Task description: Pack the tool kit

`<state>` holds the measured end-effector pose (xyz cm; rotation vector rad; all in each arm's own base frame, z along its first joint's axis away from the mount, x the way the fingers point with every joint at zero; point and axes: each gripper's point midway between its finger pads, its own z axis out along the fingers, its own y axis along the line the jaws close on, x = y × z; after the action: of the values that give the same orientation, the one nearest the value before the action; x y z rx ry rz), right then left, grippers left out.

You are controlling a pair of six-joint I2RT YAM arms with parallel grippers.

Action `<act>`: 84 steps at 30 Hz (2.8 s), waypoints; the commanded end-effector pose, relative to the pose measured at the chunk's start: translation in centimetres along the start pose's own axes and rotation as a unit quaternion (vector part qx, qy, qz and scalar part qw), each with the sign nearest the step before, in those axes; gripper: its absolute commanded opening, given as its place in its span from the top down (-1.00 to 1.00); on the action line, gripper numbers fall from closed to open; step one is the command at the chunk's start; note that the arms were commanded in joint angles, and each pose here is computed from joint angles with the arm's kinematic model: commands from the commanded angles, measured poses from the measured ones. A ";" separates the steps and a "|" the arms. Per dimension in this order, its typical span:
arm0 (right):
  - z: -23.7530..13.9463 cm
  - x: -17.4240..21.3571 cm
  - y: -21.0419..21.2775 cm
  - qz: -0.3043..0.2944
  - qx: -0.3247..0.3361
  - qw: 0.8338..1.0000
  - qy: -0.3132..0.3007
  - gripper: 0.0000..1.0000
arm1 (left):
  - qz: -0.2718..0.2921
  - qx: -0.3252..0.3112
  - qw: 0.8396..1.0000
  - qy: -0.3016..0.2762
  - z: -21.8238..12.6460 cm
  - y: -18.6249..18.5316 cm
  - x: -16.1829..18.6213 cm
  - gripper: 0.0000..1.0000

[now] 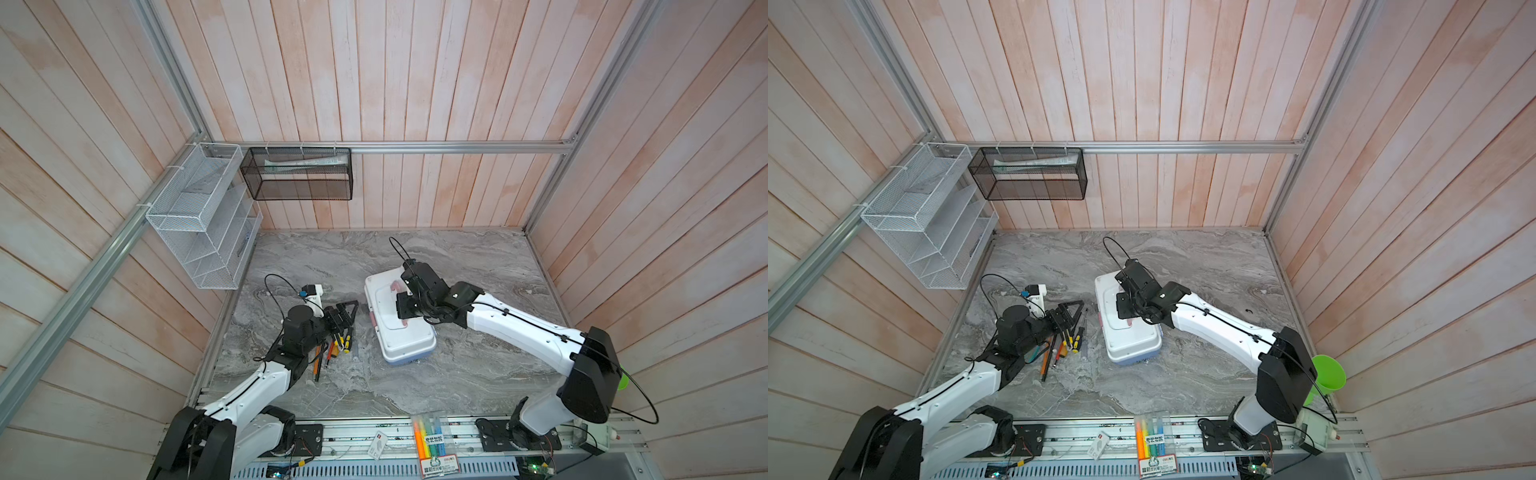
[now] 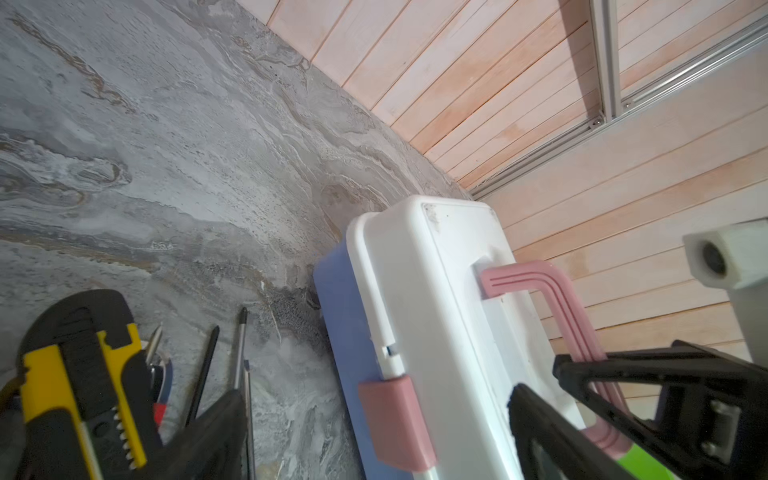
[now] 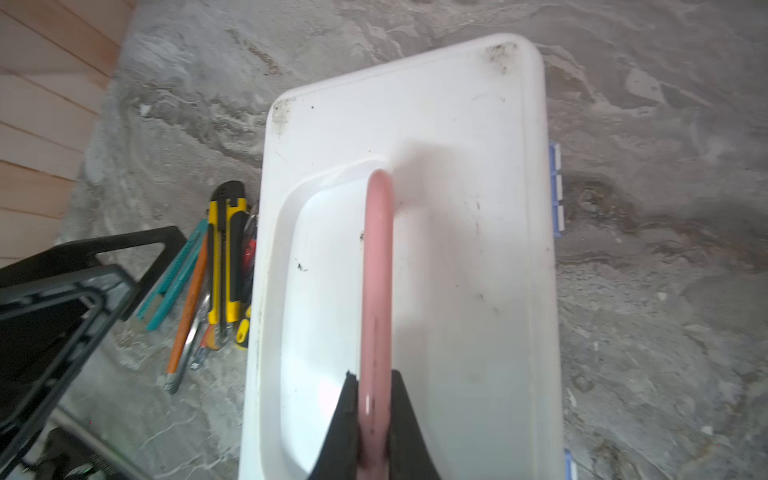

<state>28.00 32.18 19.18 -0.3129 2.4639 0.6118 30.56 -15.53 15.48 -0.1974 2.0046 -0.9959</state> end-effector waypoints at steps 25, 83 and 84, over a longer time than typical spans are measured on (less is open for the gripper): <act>-3.2 1.8 -11.7 0.193 -0.165 0.963 -0.085 1.00 | 0.066 0.068 0.991 0.098 2.7 -11.6 2.2 -1.00; -3.6 2.5 -14.6 0.138 -0.045 0.984 -0.104 1.00 | -0.002 0.021 0.969 0.248 9.6 -17.4 6.8 -0.99; -3.5 2.5 -14.5 0.139 -0.045 0.984 -0.103 1.00 | -0.002 0.021 0.968 0.252 9.7 -17.3 7.0 -1.00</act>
<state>28.46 17.09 13.55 0.0878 2.3650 0.8175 29.54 -35.03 19.63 0.0542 2.4561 -1.1410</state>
